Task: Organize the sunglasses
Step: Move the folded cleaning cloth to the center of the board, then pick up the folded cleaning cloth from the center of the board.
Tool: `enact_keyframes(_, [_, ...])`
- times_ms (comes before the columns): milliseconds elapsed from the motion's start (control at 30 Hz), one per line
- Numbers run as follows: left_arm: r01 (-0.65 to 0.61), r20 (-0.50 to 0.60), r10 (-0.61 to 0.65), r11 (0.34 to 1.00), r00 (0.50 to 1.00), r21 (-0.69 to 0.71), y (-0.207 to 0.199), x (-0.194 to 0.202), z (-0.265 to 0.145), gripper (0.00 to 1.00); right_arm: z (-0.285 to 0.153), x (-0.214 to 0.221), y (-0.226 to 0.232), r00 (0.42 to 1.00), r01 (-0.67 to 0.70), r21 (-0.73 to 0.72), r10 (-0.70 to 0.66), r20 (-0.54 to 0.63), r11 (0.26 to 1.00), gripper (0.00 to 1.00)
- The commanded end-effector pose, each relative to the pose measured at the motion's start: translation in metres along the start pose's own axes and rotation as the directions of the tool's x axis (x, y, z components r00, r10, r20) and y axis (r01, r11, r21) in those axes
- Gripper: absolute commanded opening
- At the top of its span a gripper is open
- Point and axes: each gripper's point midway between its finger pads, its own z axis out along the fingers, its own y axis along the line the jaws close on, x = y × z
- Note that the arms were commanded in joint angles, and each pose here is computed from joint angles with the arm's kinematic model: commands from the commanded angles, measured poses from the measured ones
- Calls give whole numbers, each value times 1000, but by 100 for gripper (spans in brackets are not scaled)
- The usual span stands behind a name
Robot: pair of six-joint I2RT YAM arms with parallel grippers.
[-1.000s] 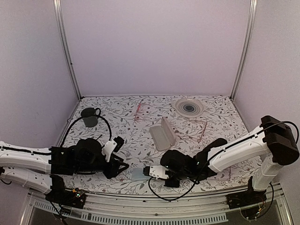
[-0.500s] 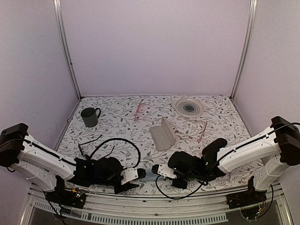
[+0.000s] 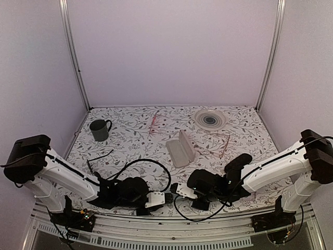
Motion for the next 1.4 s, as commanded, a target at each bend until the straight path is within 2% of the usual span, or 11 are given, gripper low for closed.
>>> enact_keyframes(0, [-55,-54,55,998,997,-6,-5,11,9,28,-5,3,0,1000,-6,8,6,1,1000,4])
enact_keyframes(133, [-42,-71,39,999,997,-31,-1,14,14,23,-5,2,-1,1000,-11,11,11,1,1000,4])
enact_keyframes(400, [-25,-69,21,998,997,-56,2,16,13,21,-10,3,-3,1000,-28,16,28,11,999,4])
enact_keyframes(700, [-30,-90,25,998,996,-57,2,20,19,4,-16,-1,-4,998,-45,13,45,36,999,3])
enact_keyframes(767, [-33,-100,27,998,995,-56,2,20,21,0,-16,-1,-7,998,-57,29,56,38,998,0])
enact_keyframes(933, [17,-77,-25,995,997,-98,12,7,18,0,-16,-3,-14,994,-99,67,96,42,993,0])
enact_keyframes(1133, [63,-22,-66,988,998,-142,28,-9,7,0,-20,-18,-12,988,-129,38,126,84,991,0])
enact_keyframes(1367, [123,84,-107,968,991,-220,56,-24,-15,0,-19,-37,-10,975,-192,5,190,113,981,0])
